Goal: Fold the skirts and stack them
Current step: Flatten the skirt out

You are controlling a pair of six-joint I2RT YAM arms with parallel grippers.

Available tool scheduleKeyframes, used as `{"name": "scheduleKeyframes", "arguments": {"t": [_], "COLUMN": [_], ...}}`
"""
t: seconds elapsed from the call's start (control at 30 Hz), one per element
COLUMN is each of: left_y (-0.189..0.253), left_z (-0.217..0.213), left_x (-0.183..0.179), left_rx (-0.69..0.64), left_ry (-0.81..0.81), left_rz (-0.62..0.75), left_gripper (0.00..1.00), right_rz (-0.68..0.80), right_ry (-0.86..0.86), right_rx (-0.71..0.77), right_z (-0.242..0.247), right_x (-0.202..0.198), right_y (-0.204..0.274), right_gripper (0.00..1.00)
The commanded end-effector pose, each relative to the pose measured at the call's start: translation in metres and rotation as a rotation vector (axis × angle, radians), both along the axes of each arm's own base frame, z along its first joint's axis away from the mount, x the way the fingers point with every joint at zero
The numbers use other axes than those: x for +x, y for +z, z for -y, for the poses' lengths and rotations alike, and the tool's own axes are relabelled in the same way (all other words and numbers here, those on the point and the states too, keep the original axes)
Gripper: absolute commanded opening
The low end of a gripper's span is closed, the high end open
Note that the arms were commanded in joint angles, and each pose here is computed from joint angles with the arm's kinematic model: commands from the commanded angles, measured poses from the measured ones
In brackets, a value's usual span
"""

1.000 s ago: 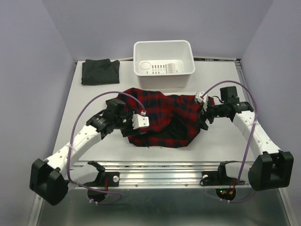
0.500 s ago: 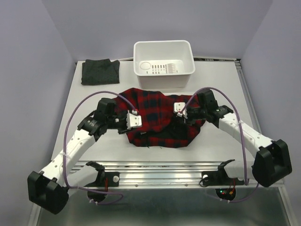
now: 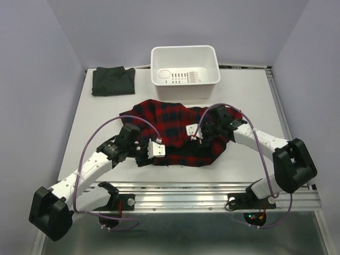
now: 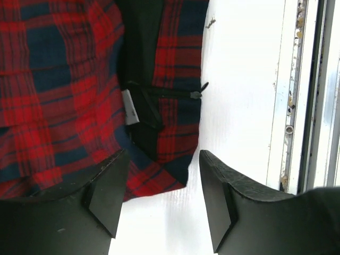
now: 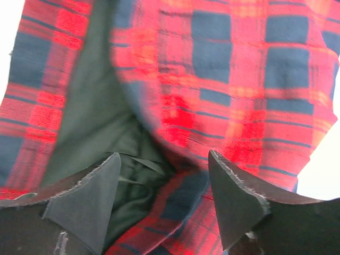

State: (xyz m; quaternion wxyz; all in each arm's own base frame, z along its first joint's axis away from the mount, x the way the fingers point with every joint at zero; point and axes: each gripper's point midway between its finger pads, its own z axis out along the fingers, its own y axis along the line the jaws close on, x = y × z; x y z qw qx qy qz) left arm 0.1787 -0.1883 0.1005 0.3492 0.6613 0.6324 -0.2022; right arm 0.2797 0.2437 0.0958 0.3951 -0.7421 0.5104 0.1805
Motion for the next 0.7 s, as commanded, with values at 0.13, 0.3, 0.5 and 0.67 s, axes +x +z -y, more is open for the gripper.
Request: {"name": "scheduleKeyframes", "arguments": {"t": [0.13, 0.3, 0.5, 0.67], "left_y": [0.007, 0.009, 0.011, 0.015], "left_z": [-0.004, -0.008, -0.019, -0.029], "left_x": [0.003, 0.007, 0.023, 0.038], "left_rx": [-0.052, -0.047, -0.047, -0.068], "left_ry": [0.107, 0.136, 0.214, 0.266], "left_rz": [0.02, 0.024, 0.015, -0.017], "left_gripper": [0.66, 0.67, 0.66, 0.67], "right_rz": [0.14, 0.133, 0.052, 0.041], "right_ry": [-0.054, -0.024, 0.026, 0.063], "right_rx": [-0.033, -0.097, -0.182, -0.253], "right_z": [-0.003, 0.0, 0.007, 0.01], "right_x": [0.044, 0.047, 0.037, 0.025], "right_y": [0.023, 0.019, 0.004, 0.001], "right_gripper": [0.77, 0.66, 0.45, 0.45]}}
